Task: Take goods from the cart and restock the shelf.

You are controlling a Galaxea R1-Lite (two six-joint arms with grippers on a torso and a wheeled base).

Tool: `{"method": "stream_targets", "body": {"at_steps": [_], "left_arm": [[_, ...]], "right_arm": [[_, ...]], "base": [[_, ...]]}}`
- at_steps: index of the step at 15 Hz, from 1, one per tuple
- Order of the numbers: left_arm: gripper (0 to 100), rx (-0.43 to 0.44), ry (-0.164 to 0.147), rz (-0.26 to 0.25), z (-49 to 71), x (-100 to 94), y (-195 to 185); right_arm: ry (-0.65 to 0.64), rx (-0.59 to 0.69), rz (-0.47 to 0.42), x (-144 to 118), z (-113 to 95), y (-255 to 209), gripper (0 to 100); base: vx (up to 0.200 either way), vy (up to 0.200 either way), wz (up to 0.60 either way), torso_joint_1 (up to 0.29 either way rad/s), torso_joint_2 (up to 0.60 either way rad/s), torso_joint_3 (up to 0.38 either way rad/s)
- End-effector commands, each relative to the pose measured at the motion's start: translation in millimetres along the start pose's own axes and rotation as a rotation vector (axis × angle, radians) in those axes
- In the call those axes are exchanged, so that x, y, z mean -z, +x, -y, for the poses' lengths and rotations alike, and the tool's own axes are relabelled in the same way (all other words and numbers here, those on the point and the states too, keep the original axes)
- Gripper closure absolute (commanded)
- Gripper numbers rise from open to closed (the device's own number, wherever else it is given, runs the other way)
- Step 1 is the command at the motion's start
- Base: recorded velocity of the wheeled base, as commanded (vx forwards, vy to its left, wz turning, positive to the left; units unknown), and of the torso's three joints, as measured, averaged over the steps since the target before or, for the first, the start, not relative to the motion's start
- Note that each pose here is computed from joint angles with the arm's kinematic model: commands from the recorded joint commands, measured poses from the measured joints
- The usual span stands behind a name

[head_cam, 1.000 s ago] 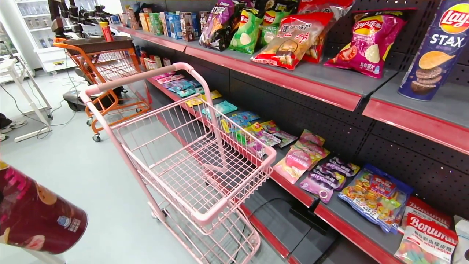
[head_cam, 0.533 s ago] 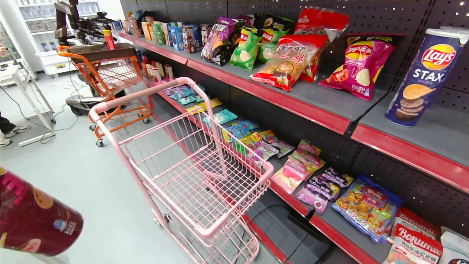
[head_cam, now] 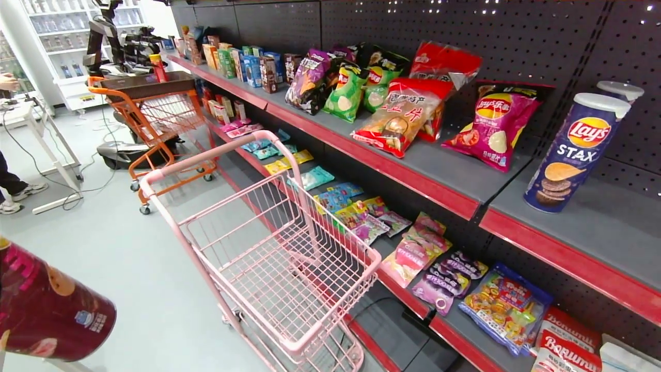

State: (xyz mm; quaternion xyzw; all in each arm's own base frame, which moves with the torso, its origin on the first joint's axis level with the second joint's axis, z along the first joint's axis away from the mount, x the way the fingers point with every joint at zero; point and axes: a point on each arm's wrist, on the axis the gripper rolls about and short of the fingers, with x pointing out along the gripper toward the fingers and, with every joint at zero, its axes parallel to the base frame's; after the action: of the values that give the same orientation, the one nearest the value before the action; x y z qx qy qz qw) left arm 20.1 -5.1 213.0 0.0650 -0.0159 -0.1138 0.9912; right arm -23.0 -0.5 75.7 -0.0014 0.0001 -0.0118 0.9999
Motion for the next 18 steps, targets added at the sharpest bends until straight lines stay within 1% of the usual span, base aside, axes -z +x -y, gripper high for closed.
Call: {"method": "stream_targets", "body": {"at_steps": [1, 2, 6, 8, 11, 13, 14, 16, 18], "left_arm": [[100, 0.001, -0.002, -0.006, -0.1, 0.9, 1], [100, 0.003, -0.003, -0.010, 0.2, 3.1, 1], [100, -0.006, -0.001, -0.001, 2.0, 8.3, -5], [100, -0.006, -0.001, -0.012, 2.5, 10.8, -6], [100, -0.006, -0.001, -0.010, 2.6, 10.6, -7], [100, -0.005, 0.001, -0.008, 2.7, 10.5, -7], [100, -0.003, 0.009, -0.008, 2.8, 10.8, -7], [100, -0.005, 0.014, -0.005, 3.0, 11.3, -8], [100, -0.005, 0.014, -0.007, 3.1, 11.7, -8]], "right_arm": [[0.000, 0.001, -0.001, 0, 0, 0, 0], [0.000, -0.001, -0.001, 0, 0, 0, 0], [0.000, -0.002, -0.001, 0, 0, 0, 0], [0.000, 0.001, -0.001, 0, 0, 0, 0], [0.000, 0.001, -0.001, 0, 0, 0, 0], [0.000, 0.001, -0.001, 0, 0, 0, 0], [0.000, -0.001, -0.001, 0, 0, 0, 0], [0.000, 0.001, -0.001, 0, 0, 0, 0], [0.000, 0.001, -0.001, 0, 0, 0, 0]], "base": [[0.000, 0.000, 0.00, 0.212, -0.54, -0.325], [0.000, 0.000, 0.00, 0.188, -0.48, -0.281], [0.000, 0.000, 0.00, 0.168, -0.40, -0.239], [0.000, 0.000, 0.00, 0.051, -0.13, -0.075], [0.000, 0.000, 0.00, 0.000, 0.00, 0.000], [0.000, 0.000, -0.60, 0.005, 0.00, 0.000], [0.000, 0.000, -0.60, 0.002, 0.01, 0.007], [0.000, 0.000, -0.60, 0.005, 0.00, 0.000], [0.000, 0.000, -0.60, 0.010, 0.00, 0.000]]}}
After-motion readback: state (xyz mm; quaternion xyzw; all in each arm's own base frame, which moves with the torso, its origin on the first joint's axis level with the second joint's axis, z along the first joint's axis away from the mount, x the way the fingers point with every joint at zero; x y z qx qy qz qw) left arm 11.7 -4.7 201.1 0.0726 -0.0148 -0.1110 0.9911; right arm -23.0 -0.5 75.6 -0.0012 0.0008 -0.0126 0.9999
